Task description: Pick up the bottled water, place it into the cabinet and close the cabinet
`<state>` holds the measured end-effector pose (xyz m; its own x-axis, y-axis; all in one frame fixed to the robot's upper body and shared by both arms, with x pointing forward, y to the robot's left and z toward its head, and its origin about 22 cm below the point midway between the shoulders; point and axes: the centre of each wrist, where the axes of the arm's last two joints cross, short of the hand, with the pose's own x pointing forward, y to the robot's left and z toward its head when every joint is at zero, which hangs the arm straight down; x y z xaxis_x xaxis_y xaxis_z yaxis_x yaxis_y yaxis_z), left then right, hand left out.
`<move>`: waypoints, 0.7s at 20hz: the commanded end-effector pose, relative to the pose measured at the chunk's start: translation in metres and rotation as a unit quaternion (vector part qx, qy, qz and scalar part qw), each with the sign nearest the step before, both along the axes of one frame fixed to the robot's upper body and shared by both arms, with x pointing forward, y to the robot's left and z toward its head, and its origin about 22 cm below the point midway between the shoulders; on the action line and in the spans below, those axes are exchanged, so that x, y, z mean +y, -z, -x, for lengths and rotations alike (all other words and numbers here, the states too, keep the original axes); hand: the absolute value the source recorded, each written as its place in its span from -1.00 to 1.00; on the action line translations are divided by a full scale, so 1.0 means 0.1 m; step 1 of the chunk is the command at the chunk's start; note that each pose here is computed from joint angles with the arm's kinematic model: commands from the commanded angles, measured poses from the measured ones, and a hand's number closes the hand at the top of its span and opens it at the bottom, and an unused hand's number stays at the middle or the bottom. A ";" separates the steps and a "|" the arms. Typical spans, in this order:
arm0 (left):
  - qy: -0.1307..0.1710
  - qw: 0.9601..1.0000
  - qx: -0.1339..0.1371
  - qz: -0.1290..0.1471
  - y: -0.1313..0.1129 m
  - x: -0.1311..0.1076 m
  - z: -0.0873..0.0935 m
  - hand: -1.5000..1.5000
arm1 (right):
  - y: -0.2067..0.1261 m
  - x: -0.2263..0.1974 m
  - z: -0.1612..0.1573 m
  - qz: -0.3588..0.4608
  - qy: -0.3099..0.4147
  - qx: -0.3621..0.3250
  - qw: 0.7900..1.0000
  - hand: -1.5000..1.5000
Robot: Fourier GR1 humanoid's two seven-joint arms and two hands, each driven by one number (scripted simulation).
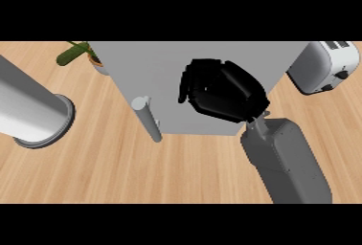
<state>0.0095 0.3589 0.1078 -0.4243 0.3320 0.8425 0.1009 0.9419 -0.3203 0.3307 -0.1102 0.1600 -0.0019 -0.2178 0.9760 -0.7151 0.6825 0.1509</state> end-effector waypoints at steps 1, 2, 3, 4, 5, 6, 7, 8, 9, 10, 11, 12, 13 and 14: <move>0.004 1.000 -0.002 0.001 -0.04 0.12 0.06 -1.00 | -0.09 -0.02 -0.33 0.003 0.016 0.000 1.000 1.00; 0.003 1.000 0.009 -0.006 0.07 0.14 0.10 -1.00 | 0.01 0.05 -0.34 0.007 0.003 0.000 1.000 1.00; -0.007 1.000 -0.003 -0.011 0.00 0.13 0.07 -1.00 | -0.23 0.00 -0.39 0.008 0.007 -0.006 1.000 1.00; 0.001 1.000 -0.002 -0.003 0.00 0.06 0.07 -1.00 | -0.08 0.03 -0.34 0.016 -0.001 -0.003 1.000 1.00; 0.001 1.000 -0.004 0.005 -0.08 0.12 0.04 -1.00 | -0.06 0.11 -0.42 0.019 0.000 -0.003 1.000 1.00; -0.001 1.000 0.006 -0.002 -0.05 0.11 0.14 -1.00 | -0.13 0.17 -0.39 0.020 -0.003 -0.011 1.000 1.00; 0.009 1.000 0.004 -0.004 -0.08 0.05 0.00 -1.00 | -0.15 0.13 -0.50 0.018 -0.004 -0.006 1.000 1.00; 0.005 1.000 -0.001 0.003 -0.05 0.13 0.06 -1.00 | -0.04 0.13 -0.46 0.018 -0.004 0.008 1.000 1.00; 0.017 1.000 0.003 0.002 -0.13 0.12 0.07 -1.00 | -0.10 0.26 -0.47 0.017 -0.001 0.003 1.000 1.00; 0.014 1.000 0.007 0.002 -0.06 0.14 0.04 -1.00 | -0.17 0.15 -0.50 0.016 0.001 0.008 1.000 1.00; 0.018 1.000 0.001 0.006 -0.09 0.11 0.01 -1.00 | -0.12 0.16 -0.51 0.006 -0.018 0.011 1.000 1.00; 0.015 1.000 0.000 0.002 -0.07 0.13 0.00 -1.00 | -0.04 0.29 -0.48 0.004 -0.025 0.015 1.000 1.00; 0.025 1.000 0.005 0.010 -0.02 0.07 -0.01 -1.00 | -0.08 0.32 -0.47 -0.002 -0.048 0.014 0.999 1.00; 0.026 1.000 0.006 0.002 -0.07 0.10 0.02 -1.00 | -0.16 0.38 -0.46 0.000 -0.044 0.012 0.999 1.00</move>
